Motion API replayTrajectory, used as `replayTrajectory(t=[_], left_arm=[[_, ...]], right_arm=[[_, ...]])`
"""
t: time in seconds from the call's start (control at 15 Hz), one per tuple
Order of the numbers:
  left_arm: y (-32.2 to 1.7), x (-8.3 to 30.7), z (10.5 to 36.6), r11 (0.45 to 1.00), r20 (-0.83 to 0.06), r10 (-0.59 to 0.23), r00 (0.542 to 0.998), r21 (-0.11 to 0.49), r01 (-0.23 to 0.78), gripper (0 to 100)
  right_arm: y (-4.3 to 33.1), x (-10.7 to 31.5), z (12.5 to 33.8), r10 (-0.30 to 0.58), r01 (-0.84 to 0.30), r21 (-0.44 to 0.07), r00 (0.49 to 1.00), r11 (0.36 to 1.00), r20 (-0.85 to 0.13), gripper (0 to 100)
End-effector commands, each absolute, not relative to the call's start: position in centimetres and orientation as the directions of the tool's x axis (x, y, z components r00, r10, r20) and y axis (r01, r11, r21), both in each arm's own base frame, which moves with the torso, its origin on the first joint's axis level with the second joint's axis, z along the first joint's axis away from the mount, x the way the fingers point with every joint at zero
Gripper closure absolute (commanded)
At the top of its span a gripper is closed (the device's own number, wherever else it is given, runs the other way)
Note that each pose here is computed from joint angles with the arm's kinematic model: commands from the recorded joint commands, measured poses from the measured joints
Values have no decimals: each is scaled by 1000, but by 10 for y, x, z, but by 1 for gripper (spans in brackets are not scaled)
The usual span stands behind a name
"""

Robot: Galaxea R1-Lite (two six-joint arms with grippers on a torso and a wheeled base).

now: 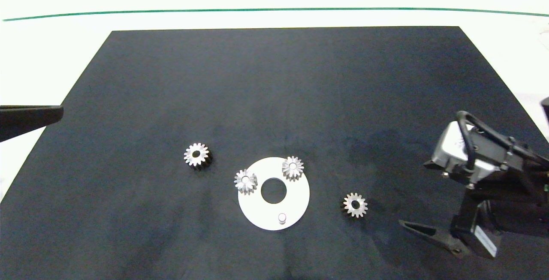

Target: Remove an incorrectly installed larger gear and replace it with the correct smaller gear

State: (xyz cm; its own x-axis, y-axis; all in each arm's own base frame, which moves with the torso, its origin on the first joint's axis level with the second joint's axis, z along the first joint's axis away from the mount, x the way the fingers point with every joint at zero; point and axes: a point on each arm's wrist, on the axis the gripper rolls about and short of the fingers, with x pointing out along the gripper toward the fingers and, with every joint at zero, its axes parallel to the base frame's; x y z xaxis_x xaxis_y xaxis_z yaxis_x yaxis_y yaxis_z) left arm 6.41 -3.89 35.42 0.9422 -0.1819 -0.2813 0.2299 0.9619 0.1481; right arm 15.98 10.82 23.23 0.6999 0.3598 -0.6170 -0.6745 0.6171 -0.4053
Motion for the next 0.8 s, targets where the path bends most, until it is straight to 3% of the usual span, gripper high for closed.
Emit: replayTrajectory(t=[0.07, 0.6, 0.8], left_arm=[[-36, 60, 355, 961, -272, -188, 944, 149, 234, 0], [-37, 59, 354, 955, -273, -199, 941, 161, 249, 0], [-38, 61, 353, 955, -279, -198, 940, 163, 249, 0]], right_arm=[[142, 190, 213, 335, -725, -395, 638, 564, -693, 0], [187, 207, 198, 333, -768, -405, 600, 497, -728, 0], [190, 212, 190, 292, -758, -421, 604, 498, -741, 0]])
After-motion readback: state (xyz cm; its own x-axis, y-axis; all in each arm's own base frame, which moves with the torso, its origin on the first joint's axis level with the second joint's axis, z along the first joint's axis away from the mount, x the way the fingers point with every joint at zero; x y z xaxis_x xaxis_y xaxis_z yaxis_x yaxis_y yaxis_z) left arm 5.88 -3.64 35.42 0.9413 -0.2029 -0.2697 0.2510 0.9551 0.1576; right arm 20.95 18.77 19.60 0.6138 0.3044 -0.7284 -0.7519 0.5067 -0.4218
